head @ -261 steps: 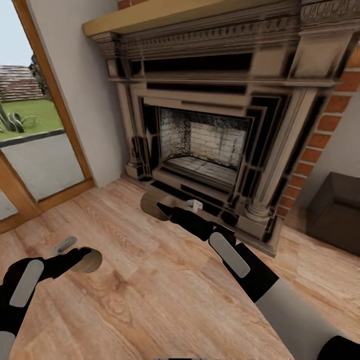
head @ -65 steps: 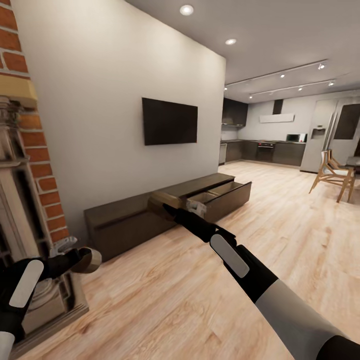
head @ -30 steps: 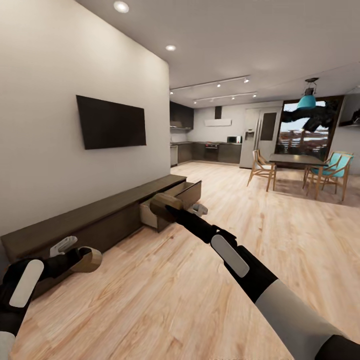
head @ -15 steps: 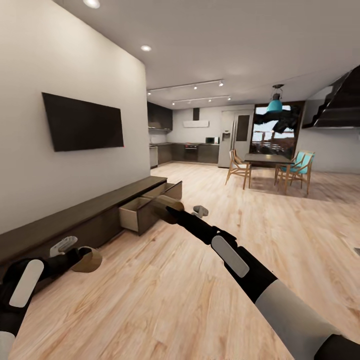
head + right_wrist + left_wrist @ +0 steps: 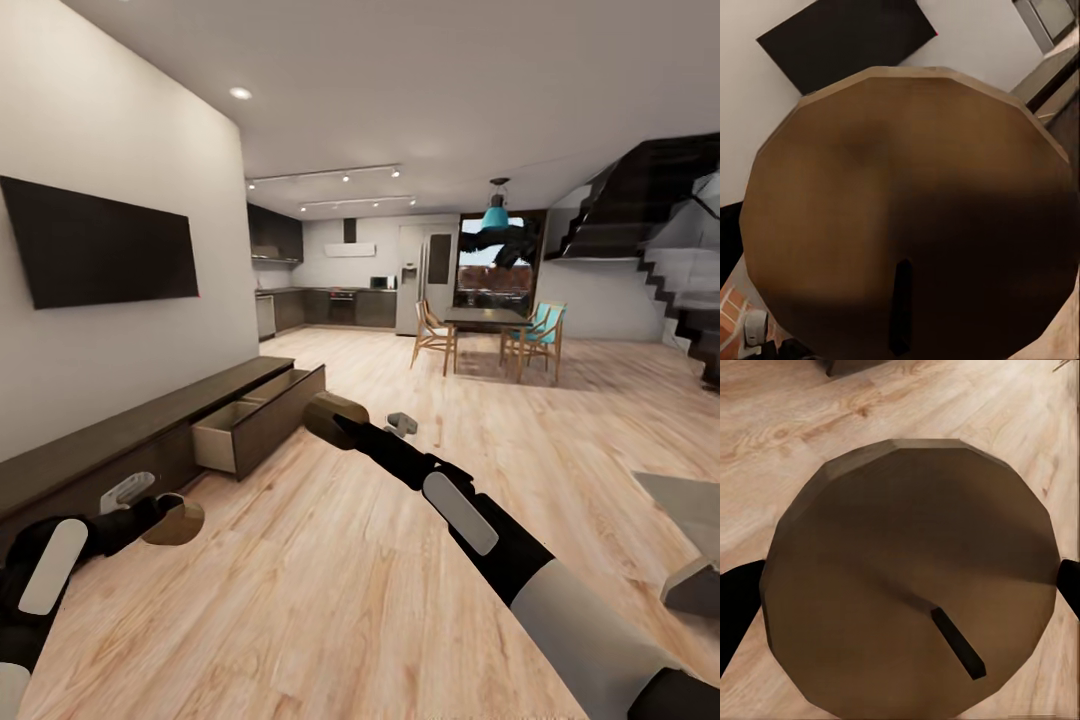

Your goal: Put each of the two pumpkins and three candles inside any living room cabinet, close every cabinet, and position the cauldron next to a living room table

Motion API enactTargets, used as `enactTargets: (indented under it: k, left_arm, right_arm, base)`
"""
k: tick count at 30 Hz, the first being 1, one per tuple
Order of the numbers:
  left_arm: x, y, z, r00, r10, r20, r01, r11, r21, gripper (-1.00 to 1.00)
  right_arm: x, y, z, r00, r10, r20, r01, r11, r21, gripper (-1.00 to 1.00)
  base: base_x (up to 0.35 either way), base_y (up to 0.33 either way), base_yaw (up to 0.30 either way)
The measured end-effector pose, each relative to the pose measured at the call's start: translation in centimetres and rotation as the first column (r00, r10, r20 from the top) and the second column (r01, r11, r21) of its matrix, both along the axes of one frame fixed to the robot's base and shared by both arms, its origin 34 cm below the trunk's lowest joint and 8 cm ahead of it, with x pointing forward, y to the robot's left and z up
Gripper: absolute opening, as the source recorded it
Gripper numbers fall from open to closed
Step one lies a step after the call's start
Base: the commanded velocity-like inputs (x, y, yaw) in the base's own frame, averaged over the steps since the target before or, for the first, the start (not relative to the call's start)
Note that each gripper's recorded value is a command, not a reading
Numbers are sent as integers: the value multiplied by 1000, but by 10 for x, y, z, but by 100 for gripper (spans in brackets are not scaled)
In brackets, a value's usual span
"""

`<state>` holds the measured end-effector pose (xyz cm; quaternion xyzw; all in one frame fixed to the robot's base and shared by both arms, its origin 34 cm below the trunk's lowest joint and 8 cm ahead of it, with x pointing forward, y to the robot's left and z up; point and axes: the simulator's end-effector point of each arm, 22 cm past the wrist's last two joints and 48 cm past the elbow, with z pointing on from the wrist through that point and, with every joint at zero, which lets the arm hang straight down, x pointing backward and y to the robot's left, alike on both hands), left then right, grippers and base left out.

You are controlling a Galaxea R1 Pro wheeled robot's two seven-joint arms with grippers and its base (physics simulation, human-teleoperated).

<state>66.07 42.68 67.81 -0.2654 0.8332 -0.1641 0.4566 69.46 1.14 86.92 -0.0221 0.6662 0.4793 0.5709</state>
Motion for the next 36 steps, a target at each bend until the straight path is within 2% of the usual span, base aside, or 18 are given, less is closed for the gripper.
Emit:
enactTargets:
  k: [7,14,36]
  left_arm:
    - [0,0,2,1000,1,3,-1,1000,0,-100]
    - [-1,0,3,1000,1,6,-1,1000,1,-100]
    - [-1,0,2,1000,1,2,-1,1000,3,-100]
  right_arm:
    - [-1,0,2,1000,-1,3,1,1000,0,-100]
    - [-2,0,4,1000,-1,6,1,1000,0,-100]
    - [1,-3,7,1000,-18,16,18,1000,18,-100]
  base:
    - [46,0,-279]
    - [270,0,-260]
    - [336,0,-10]
